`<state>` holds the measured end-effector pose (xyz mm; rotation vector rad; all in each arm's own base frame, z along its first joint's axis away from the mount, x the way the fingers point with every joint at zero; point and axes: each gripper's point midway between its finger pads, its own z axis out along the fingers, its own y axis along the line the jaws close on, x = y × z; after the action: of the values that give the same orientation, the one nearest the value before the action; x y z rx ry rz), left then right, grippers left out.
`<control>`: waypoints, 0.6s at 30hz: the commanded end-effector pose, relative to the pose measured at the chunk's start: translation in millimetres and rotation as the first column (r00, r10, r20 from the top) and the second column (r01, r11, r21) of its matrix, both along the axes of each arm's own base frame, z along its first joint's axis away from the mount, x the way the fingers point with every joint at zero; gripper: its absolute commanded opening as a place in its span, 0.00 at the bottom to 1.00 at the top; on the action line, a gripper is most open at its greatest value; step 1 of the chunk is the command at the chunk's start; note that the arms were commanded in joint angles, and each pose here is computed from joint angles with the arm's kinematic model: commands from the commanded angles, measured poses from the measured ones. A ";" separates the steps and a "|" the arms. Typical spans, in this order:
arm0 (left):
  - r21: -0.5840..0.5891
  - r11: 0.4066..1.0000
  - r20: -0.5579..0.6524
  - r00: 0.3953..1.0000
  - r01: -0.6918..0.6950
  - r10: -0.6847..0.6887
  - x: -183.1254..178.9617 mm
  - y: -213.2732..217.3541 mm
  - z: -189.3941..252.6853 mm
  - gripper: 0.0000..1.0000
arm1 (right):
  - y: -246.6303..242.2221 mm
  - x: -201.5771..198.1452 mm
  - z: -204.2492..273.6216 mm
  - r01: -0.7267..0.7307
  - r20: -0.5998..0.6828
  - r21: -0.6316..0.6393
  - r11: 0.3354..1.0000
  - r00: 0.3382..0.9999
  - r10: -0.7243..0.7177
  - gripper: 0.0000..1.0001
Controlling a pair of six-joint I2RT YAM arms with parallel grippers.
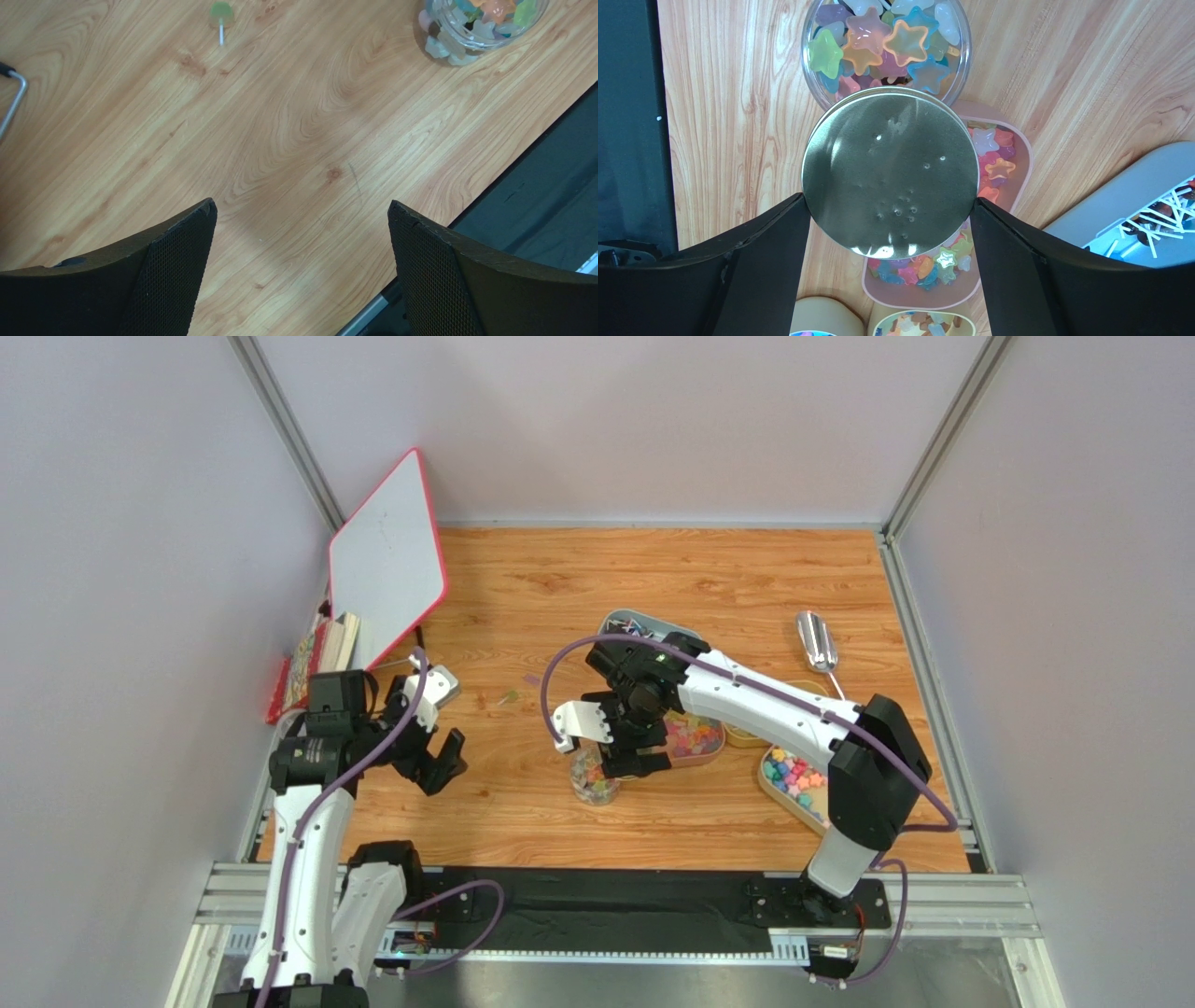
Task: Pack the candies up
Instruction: Close the bottle lid on the packing bottle.
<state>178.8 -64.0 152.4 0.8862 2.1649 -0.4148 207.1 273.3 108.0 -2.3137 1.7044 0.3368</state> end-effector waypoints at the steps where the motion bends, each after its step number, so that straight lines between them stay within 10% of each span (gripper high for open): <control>1: -0.065 0.994 0.105 0.991 0.085 -0.077 15.0 -16.2 24.4 0.96 | 15.0 1.4 7.1 0.000 -0.001 0.053 0.999 1.000 0.000 0.77; 18: -0.006 0.997 0.113 0.991 0.070 -0.069 13.7 -9.6 12.9 0.97 | 45.3 -16.8 -5.6 -0.078 -0.111 0.043 0.996 0.990 0.082 0.75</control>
<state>186.3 -73.4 161.4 0.9239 2.0852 -0.4306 200.3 312.3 96.1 -2.3630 1.6717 0.4657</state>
